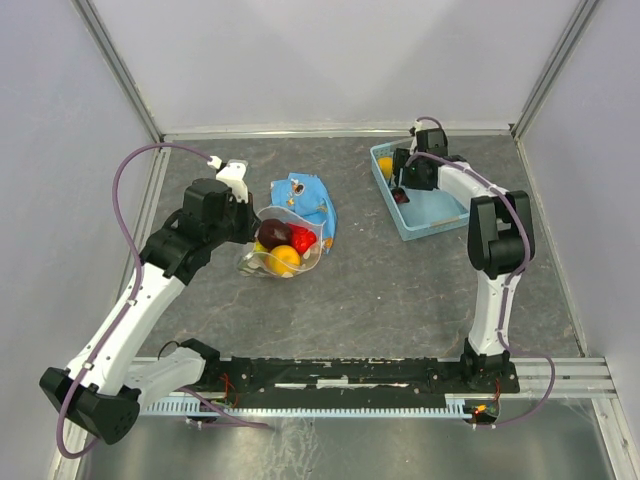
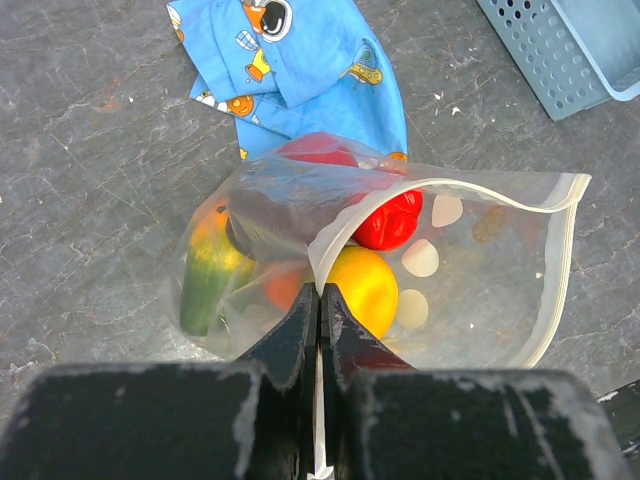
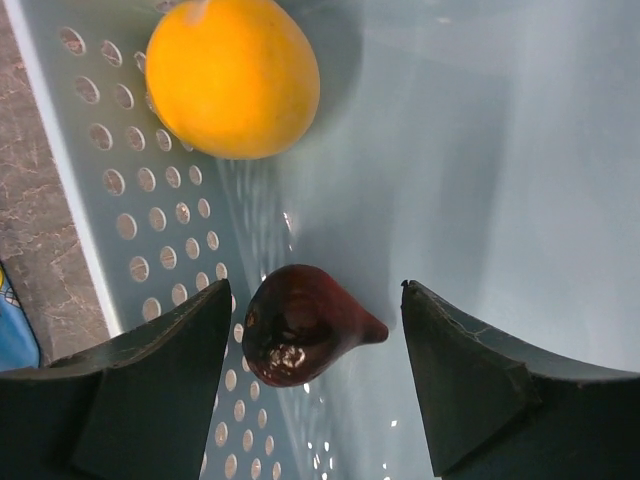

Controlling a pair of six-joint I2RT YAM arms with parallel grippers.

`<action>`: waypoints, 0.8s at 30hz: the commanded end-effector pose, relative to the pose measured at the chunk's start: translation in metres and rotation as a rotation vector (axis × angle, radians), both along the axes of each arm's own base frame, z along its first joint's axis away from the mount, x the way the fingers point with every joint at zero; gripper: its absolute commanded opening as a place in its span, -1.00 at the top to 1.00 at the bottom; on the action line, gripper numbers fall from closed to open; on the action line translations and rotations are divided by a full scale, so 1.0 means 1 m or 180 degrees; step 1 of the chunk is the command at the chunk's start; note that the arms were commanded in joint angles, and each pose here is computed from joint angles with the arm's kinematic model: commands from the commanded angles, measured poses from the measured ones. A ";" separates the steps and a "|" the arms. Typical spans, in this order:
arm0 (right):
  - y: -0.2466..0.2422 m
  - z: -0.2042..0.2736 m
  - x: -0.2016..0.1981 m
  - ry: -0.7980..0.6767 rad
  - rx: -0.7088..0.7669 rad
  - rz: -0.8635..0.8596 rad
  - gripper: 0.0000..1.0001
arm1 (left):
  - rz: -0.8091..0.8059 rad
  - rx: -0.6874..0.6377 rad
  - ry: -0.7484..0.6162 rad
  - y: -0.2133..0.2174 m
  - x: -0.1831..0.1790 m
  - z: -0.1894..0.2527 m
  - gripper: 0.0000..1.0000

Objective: Place the food in the zip-top bag and seal the zipper
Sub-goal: Pick up the fake fruit from the bin.

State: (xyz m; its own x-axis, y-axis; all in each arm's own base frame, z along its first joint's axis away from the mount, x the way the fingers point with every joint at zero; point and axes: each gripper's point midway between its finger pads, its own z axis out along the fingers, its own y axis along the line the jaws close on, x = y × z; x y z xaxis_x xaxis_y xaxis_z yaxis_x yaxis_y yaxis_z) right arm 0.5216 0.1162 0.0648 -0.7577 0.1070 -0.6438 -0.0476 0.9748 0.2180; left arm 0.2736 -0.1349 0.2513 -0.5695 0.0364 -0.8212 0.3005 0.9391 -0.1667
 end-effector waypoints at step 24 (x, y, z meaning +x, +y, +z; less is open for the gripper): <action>-0.021 -0.028 -0.017 0.0516 -0.0258 -0.0125 -0.46 | -0.0105 -0.0033 -0.0228 -0.004 0.007 0.014 0.95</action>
